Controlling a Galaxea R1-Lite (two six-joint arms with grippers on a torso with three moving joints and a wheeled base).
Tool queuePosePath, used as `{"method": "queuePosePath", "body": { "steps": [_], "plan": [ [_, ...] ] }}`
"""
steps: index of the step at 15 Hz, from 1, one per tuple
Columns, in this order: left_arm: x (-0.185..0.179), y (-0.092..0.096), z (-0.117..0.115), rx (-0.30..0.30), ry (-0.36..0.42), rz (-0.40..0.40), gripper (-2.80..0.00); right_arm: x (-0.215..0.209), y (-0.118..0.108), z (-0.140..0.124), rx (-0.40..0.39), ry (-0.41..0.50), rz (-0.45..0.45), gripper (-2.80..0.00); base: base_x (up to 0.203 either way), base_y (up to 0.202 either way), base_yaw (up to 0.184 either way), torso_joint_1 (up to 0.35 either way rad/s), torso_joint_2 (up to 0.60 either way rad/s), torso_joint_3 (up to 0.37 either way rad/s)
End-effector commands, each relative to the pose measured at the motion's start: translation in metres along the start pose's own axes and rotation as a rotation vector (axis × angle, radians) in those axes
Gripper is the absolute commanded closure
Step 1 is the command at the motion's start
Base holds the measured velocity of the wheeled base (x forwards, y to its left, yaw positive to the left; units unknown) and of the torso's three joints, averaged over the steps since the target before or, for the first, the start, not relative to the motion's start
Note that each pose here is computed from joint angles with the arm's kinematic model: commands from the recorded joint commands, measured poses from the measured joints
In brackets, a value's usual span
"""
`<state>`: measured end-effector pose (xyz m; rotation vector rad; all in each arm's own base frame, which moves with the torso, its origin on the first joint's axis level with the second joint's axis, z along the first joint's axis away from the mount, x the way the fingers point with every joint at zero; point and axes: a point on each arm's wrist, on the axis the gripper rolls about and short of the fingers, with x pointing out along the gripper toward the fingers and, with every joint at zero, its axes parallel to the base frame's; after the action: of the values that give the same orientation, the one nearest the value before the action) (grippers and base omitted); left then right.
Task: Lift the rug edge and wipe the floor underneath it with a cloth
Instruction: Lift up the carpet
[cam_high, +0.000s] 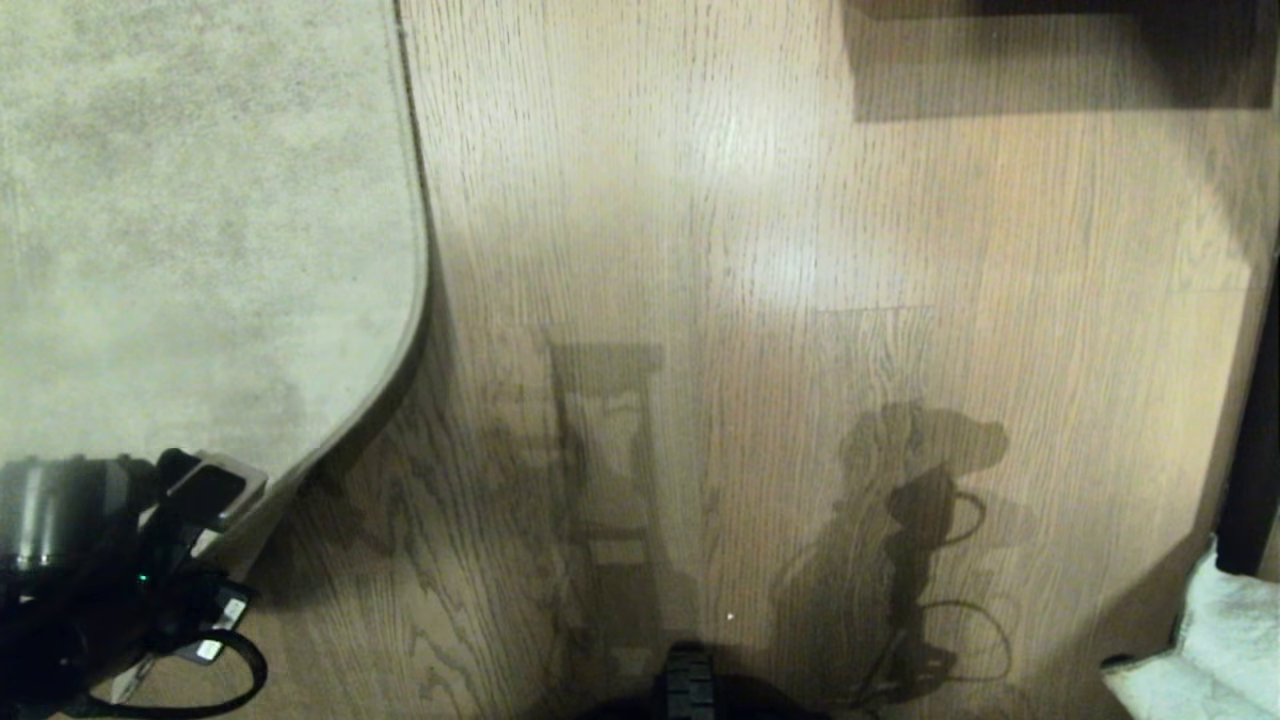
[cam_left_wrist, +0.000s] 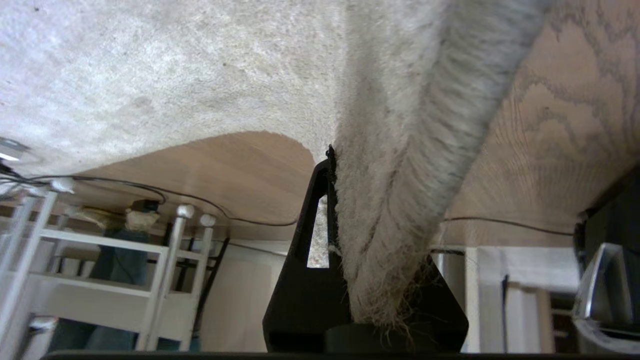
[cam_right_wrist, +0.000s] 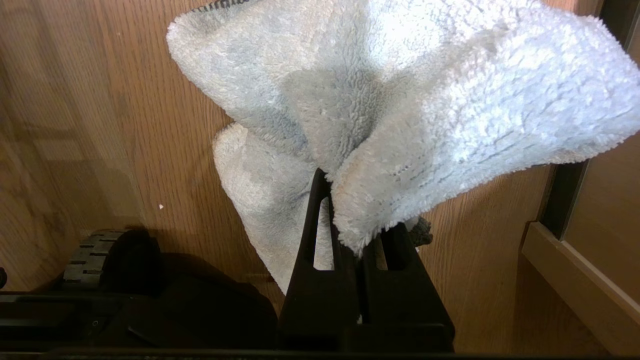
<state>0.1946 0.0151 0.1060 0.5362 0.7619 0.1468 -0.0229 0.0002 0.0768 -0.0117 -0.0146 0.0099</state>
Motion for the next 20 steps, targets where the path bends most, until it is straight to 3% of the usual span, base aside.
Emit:
{"method": "queuePosePath", "body": {
  "steps": [1,20],
  "plan": [
    [-0.002,0.008,-0.003,-0.029,-0.018,-0.001,0.00,0.000,0.000,0.000,-0.001,0.001,0.001,0.00,0.000,0.000,0.000,0.000,0.00,0.000],
    [-0.007,0.028,-0.019,-0.115,-0.005,0.029,0.00,0.000,0.000,0.000,-0.001,0.001,0.001,0.00,0.000,0.000,0.000,0.000,0.00,0.000]
  ]
}}
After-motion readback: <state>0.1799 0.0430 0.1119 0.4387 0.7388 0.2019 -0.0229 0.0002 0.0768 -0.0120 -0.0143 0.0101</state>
